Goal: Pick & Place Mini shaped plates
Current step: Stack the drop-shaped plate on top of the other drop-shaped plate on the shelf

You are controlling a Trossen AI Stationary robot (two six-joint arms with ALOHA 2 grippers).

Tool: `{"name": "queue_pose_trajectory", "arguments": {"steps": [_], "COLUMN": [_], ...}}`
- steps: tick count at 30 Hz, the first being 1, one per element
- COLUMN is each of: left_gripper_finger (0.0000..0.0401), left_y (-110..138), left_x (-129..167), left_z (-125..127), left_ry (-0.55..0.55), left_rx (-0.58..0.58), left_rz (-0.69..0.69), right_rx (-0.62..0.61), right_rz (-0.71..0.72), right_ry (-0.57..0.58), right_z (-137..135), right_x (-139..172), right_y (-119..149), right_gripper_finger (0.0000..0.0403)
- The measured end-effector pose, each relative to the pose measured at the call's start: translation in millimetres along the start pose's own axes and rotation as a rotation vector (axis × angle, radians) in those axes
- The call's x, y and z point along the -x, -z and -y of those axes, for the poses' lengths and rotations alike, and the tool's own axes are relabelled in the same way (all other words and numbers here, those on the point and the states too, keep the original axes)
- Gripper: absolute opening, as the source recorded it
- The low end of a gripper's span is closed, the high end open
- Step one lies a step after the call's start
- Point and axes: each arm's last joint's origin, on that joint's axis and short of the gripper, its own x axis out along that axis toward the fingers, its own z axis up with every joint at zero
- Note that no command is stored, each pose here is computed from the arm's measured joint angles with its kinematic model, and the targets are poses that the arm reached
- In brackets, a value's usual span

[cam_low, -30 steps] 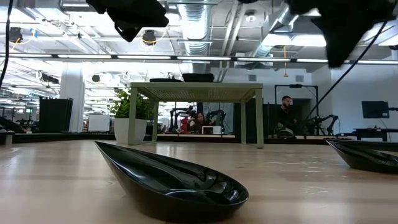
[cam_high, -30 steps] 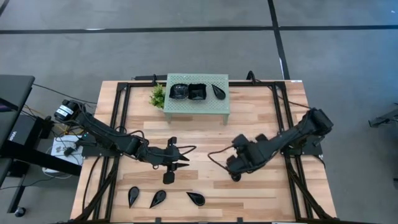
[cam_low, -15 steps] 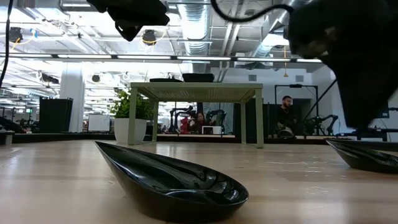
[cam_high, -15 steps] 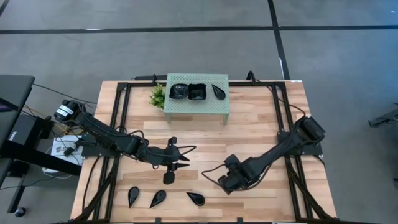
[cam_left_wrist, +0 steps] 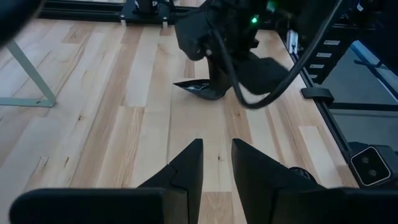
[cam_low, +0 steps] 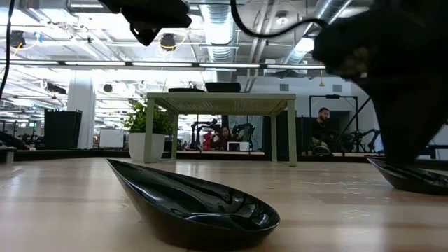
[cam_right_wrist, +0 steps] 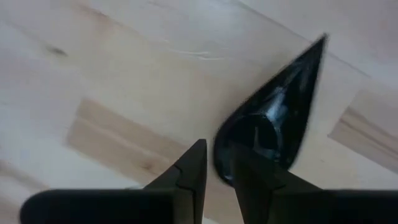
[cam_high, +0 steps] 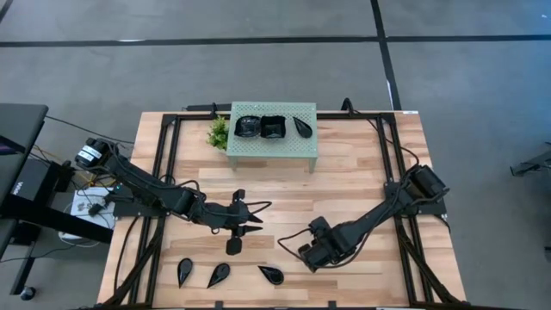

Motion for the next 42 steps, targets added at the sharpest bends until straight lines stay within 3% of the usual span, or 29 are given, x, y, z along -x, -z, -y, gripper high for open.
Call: {"name": "queue_pose_trajectory", "arguments": {"steps": [13, 20, 29, 42], "left_gripper_finger": [0.0085, 0.0085, 0.0085, 0.0085], "left_y": [-0.2, -0.7, -0.8, -0.8], "left_x": [0.0, 0.0, 0.0, 0.0], "left_z": [0.1, 0.1, 0.2, 0.2], "left_ry": [0.001, 0.001, 0.002, 0.002], "left_rx": [0.000, 0.002, 0.002, -0.002], "left_rz": [0.002, 0.007, 0.008, 0.008], "right_rx": [-0.008, 0.034, 0.105, 0.095], "right_rz": [-0.005, -0.005, -0.024, -0.036], "right_ry": [0.028, 0.021, 0.259, 0.310], "right_z": [-3.8, -3.8, 14.3, 23.7], "right_x": [-17.4, -7.8, 13.5, 1.1], "right_y": [1.6, 0.6, 10.6, 10.7], "right_gripper_finger": [0.0065, 0.0065, 0.0065, 0.0065]}}
